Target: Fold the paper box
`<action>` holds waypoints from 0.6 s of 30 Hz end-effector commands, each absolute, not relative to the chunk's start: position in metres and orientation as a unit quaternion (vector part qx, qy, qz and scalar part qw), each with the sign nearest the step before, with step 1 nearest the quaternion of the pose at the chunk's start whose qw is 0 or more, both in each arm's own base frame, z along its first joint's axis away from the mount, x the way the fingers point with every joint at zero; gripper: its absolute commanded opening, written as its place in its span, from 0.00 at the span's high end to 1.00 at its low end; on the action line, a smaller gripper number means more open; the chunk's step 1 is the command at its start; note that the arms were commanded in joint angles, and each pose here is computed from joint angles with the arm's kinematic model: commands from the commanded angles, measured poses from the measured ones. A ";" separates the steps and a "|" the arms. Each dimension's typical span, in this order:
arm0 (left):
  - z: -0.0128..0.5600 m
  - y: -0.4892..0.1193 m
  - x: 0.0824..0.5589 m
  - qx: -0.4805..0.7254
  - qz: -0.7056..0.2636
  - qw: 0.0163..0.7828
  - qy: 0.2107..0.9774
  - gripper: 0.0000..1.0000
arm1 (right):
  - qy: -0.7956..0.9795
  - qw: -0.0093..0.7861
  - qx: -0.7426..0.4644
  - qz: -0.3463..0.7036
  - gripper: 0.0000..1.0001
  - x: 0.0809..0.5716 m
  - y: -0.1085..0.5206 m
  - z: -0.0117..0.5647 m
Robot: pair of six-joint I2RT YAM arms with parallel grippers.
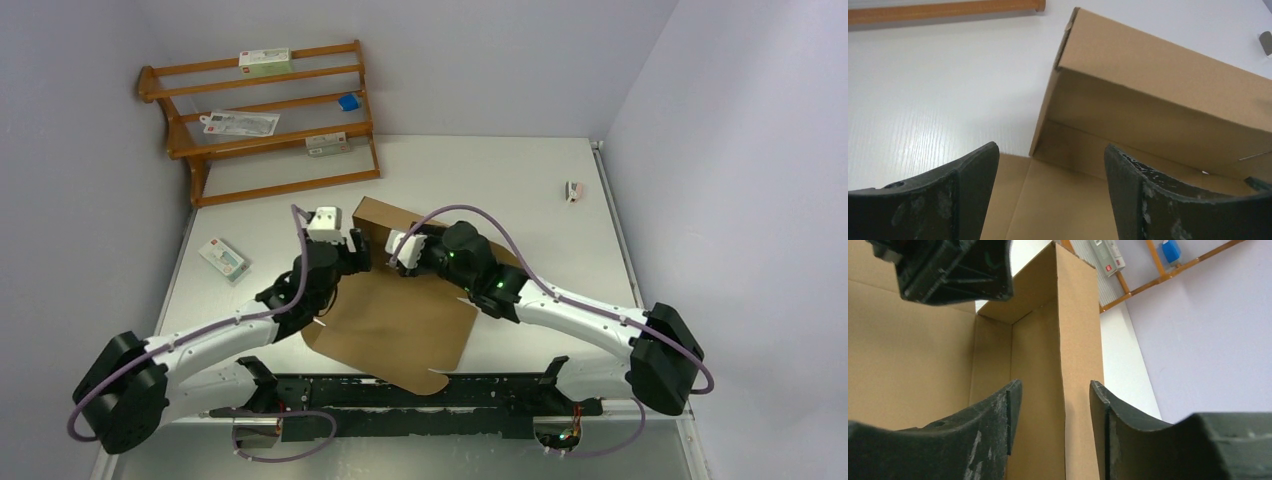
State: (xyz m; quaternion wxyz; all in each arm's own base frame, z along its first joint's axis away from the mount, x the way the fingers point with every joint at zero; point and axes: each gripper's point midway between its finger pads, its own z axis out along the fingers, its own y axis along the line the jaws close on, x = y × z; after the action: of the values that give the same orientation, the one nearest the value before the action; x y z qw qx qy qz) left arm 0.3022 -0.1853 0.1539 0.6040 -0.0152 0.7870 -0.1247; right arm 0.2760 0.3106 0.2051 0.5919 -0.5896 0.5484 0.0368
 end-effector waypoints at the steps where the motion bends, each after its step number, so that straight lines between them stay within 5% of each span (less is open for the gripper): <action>1: 0.140 -0.175 0.290 -0.016 -0.160 0.562 0.811 0.17 | 0.546 0.637 -0.541 0.056 0.41 0.275 0.309 0.240; 11: 0.165 -0.173 0.288 -0.056 -0.278 0.516 0.808 0.11 | 0.672 0.640 -0.357 0.109 0.22 0.276 0.276 0.274; 15: 0.189 -0.174 0.291 -0.047 -0.279 0.504 0.816 0.10 | 0.758 0.607 -0.207 0.117 0.02 0.274 0.243 0.275; 18: 0.205 -0.168 0.297 -0.056 -0.267 0.503 0.820 0.09 | 0.794 0.584 -0.127 0.107 0.00 0.269 0.219 0.268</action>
State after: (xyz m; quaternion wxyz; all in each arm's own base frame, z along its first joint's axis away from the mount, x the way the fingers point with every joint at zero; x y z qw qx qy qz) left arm 0.2957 -0.1658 0.1764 0.5159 -0.0576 0.8172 -0.2504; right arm 0.2761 0.2583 0.2758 0.6202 -0.2888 0.7210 0.1103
